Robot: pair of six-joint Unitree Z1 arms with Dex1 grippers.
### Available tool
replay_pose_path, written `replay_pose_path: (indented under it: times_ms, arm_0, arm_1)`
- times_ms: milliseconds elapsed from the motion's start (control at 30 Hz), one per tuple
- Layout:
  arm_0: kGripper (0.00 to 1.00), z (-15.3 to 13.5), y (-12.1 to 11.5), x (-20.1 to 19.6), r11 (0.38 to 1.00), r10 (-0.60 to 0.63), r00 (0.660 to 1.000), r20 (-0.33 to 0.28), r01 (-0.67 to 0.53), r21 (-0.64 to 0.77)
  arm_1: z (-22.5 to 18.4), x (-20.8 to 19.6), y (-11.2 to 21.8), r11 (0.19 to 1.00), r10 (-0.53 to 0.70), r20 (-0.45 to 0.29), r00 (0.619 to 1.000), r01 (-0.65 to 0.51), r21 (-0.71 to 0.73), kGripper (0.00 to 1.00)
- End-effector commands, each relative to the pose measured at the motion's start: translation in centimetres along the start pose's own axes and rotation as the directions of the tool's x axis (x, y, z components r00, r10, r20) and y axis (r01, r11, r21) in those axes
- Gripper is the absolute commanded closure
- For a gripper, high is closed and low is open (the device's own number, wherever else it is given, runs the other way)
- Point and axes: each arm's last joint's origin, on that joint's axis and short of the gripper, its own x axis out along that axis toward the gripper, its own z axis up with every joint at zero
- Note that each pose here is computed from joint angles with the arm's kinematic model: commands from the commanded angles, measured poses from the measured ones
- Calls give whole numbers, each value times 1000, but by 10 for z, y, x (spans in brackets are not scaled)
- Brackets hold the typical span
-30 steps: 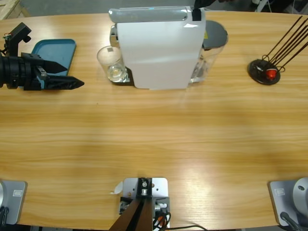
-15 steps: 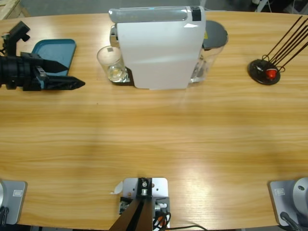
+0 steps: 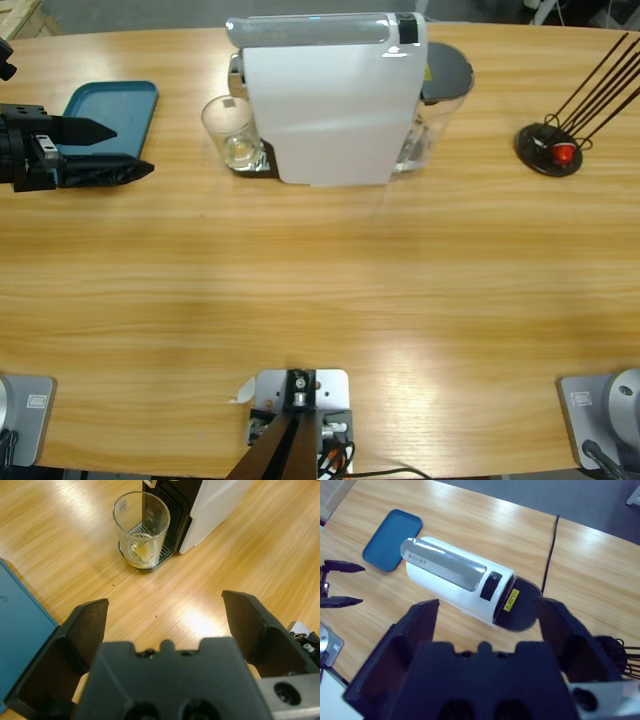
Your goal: Pour coffee
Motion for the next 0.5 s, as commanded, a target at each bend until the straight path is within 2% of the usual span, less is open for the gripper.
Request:
replay_pose_path:
  times_ms: [33, 200, 500]
  arm_0:
    - [0, -11, 4, 16, 1000, -2, 997, -81, 0, -31]
    - [0, -11, 7, 24, 999, -5, 994, -105, 1, -39]
    - [0, -12, 11, 36, 999, -9, 991, -131, 2, -48]
  arm_1:
    - [20, 78, 13, 999, 10, -148, 989, -17, -51, 1000]
    - [20, 104, 13, 999, -19, -248, 968, 7, -49, 1000]
    - [18, 129, 2, 995, -93, -296, 951, 84, -46, 1000]
